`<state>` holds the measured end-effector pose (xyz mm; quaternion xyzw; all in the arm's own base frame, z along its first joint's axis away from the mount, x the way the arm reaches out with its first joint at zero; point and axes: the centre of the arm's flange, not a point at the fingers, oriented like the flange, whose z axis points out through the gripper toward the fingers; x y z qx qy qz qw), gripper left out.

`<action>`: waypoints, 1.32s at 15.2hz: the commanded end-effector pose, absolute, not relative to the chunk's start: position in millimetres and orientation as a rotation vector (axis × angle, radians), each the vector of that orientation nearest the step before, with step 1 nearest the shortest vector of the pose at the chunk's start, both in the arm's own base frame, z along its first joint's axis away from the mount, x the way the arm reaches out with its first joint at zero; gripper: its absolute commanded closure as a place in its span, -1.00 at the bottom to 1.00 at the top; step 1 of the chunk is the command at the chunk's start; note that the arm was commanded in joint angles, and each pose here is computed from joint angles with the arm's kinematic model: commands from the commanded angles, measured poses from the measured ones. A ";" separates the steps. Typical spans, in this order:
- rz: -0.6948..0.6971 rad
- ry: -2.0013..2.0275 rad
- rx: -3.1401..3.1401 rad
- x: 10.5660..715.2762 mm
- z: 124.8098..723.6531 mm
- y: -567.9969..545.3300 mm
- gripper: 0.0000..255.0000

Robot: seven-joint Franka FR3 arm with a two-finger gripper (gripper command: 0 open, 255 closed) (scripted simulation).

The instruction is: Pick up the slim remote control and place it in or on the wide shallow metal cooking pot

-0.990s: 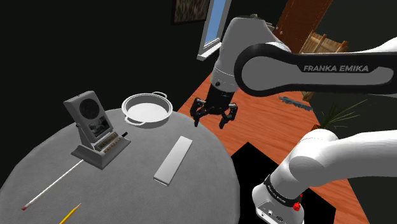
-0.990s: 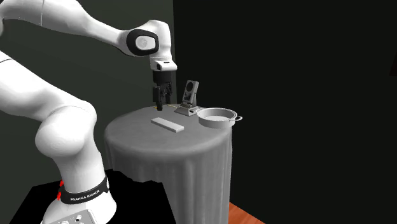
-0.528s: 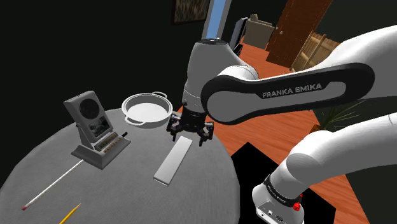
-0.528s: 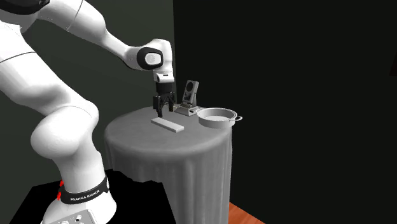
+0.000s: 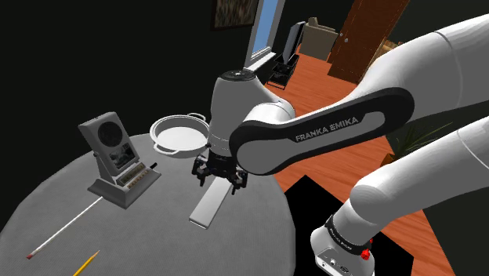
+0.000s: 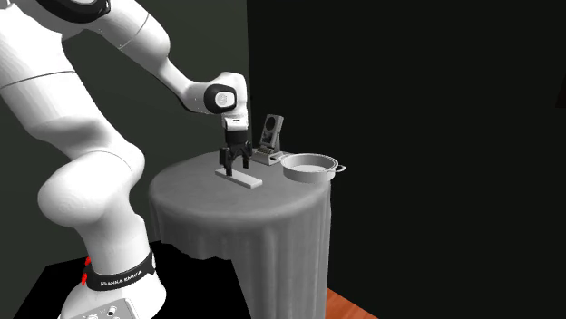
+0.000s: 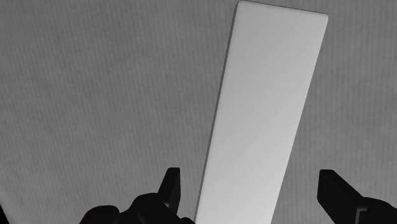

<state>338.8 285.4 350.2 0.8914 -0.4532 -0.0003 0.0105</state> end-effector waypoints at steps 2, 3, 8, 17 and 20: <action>0.000 -1.415 2.782 338.5 330.6 284.5 -1.00; 0.000 -1.415 2.782 338.5 330.6 284.5 -1.00; 0.000 -1.415 2.782 338.5 330.6 284.5 -1.00; 0.000 -1.415 2.782 338.5 330.7 284.4 1.00; 0.000 -1.415 2.782 338.5 330.6 284.5 1.00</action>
